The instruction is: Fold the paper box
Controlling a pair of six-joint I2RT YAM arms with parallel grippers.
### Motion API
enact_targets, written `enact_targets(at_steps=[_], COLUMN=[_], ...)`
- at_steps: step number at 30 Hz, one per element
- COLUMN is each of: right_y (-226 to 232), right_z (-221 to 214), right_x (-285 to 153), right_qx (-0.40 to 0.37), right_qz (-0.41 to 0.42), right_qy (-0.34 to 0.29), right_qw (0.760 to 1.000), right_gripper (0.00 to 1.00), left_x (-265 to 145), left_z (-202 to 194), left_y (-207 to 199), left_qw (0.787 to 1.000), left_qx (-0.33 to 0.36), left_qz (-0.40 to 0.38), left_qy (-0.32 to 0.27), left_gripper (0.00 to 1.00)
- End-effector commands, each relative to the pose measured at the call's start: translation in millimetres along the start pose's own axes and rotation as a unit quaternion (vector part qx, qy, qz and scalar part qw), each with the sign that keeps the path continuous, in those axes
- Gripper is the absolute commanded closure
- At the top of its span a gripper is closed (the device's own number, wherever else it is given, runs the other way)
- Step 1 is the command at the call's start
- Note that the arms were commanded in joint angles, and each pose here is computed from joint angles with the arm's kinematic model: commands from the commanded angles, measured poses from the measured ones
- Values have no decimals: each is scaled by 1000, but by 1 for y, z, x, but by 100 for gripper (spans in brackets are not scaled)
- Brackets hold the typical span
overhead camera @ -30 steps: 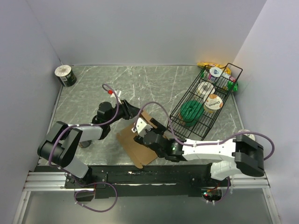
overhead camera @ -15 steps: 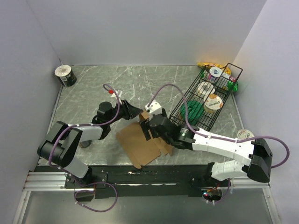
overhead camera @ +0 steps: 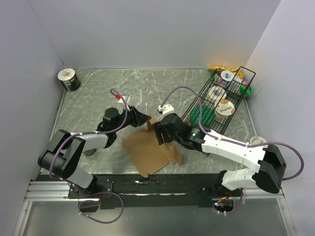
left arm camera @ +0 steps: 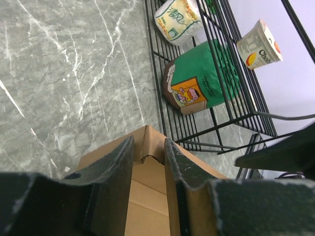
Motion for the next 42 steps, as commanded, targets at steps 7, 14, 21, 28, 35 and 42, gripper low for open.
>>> enact_targets(at_steps=[7, 14, 21, 28, 35, 42], right_y=[-7, -11, -16, -20, -22, -23], right_z=[-1, -10, -21, -25, -28, -28], right_x=[19, 25, 29, 29, 30, 30], right_qx=[20, 23, 18, 9, 1, -6], right_qz=[-4, -14, -34, -50, -56, -62], right_qy=[25, 44, 64, 69, 72, 69], right_qw=[999, 999, 997, 996, 996, 996], right_gripper=[32, 46, 54, 59, 60, 60], left_x=[-6, -7, -3, -7, -1, 14], left_z=[-15, -14, 2, 18, 20, 22], left_y=[-3, -9, -21, -21, -23, -18], left_qw=[999, 999, 999, 999, 997, 997], left_qx=[34, 38, 38, 7, -29, -50], left_qz=[-1, -18, -25, -29, -63, -62], left_qy=[22, 19, 3, -18, -18, -6], left_gripper=[66, 62, 44, 27, 25, 25])
Point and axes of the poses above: each gripper's point midway between its finger pads, its own x axis out along the fingers, its own y axis along the line the jaws close on, z = x × y, the point moved 7 cm from there along -x, back along the fingers, and after that the axes turned 8 degrees about -x, right-handed, at the moved point
